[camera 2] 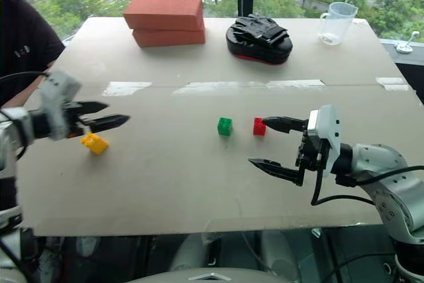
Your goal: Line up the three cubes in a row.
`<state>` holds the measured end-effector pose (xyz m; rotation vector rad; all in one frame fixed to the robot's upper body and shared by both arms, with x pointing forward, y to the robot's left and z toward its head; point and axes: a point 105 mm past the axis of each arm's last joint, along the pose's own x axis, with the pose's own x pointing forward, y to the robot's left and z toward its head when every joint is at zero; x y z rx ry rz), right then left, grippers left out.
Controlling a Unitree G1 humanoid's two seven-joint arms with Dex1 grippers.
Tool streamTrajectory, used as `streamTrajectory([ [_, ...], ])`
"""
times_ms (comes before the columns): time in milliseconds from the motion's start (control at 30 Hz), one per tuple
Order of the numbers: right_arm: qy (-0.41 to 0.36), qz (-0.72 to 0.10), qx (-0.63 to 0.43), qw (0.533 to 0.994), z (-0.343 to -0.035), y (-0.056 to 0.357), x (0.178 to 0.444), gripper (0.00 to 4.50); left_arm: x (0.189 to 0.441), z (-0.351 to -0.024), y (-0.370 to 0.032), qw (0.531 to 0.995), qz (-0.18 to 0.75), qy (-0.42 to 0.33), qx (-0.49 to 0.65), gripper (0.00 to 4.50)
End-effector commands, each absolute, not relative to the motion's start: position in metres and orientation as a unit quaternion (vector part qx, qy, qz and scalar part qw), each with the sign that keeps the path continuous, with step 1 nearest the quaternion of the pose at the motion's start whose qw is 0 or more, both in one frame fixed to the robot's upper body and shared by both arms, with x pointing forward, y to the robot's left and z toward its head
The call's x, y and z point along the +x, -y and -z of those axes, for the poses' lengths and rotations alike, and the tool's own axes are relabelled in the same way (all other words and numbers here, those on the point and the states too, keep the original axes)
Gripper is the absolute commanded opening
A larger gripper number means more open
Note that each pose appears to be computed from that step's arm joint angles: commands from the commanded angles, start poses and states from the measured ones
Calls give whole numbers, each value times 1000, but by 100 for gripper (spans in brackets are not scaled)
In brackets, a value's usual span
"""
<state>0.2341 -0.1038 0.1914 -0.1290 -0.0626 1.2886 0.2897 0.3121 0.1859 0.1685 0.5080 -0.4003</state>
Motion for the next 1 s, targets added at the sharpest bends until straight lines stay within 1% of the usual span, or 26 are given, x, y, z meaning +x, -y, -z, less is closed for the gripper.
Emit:
streamTrajectory([
  [33,40,-623,-64,778,-195,98,233,450,275,-195,-317,949,177,-246,87,448],
  [133,38,-635,-65,769,-194,94,234,450,269,-187,-328,940,172,-275,101,448],
  [233,36,-639,-70,765,-194,93,232,450,272,-180,-334,934,172,-292,111,448],
  [500,30,-618,-80,781,-193,99,227,450,297,-155,-344,922,186,-307,148,448],
  [533,30,-615,-82,784,-193,99,227,450,301,-153,-346,922,185,-305,153,399],
  [600,28,-607,-82,790,-192,101,225,450,309,-150,-343,921,206,-294,153,357],
  [667,27,-601,-81,794,-192,102,223,450,314,-149,-339,918,229,-286,149,274],
  [700,26,-597,-82,798,-191,103,223,450,315,-148,-340,915,234,-289,155,223],
  [767,24,-587,-82,805,-191,106,222,450,316,-146,-340,908,248,-296,164,134],
  [800,23,-585,-82,807,-190,106,221,450,316,-146,-340,905,252,-299,169,125],
  [933,22,-578,-84,812,-190,108,220,450,316,-147,-338,897,278,-298,173,125],
  [1000,23,-574,-85,814,-190,109,220,450,320,-152,-332,897,293,-282,175,125],
])
